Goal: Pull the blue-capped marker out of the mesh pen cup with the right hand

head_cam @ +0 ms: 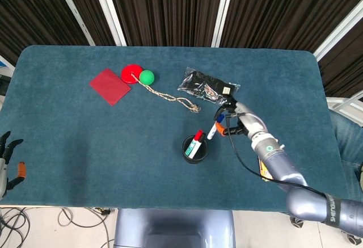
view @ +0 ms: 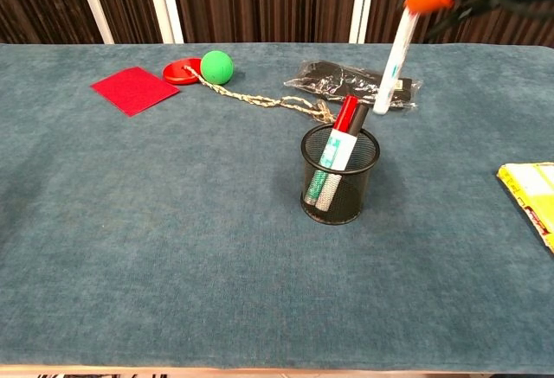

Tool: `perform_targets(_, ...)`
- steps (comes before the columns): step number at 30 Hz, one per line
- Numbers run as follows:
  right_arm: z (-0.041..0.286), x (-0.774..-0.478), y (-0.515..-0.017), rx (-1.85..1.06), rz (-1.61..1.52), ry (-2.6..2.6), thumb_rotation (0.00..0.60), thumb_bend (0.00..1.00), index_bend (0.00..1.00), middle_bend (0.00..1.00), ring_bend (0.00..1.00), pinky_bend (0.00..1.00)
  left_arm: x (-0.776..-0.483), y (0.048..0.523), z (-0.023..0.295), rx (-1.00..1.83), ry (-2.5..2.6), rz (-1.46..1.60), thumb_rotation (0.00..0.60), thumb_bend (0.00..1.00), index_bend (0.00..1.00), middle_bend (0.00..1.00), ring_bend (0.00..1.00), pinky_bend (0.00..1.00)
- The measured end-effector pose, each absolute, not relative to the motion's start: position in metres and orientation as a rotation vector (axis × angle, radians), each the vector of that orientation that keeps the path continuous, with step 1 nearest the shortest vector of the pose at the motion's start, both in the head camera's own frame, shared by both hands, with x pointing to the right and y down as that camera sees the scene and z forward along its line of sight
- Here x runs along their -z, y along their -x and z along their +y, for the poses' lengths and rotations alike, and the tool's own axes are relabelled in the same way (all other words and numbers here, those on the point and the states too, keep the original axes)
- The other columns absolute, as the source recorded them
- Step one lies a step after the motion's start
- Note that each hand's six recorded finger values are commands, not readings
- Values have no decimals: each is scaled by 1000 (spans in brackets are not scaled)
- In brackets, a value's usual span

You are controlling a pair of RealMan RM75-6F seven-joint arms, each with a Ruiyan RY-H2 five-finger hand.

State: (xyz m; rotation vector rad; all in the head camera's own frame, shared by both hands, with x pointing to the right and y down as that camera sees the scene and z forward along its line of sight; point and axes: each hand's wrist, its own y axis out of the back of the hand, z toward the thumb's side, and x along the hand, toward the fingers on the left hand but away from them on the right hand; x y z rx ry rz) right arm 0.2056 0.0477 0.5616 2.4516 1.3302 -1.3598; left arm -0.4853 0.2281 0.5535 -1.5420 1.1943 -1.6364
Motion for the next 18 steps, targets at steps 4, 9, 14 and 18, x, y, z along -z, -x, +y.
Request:
perform_targets(4,36,-545,-224,1365,1400,-2433,600,512,536,0,0,172,-554,485,228,1639,1544,1194,600,542,190,0,0,11)
perform_targets(9,36,-537,-249,1409,1420,-2400,600,511,536,0,0,172,-554,486,228,1641,1543,1197,600,542,190,0,0,11)
perform_targets(14,50,-547,-269,1467,1381,-2366,600,510,536,0,0,172,-554,486,228,1643,1543,1193,600,542,189,0,0,11)
perform_targets(18,65,-562,-274,1483,1325,-2347,600,511,536,0,0,172,-554,486,228,1644,1541,1196,600,542,190,0,0,11)
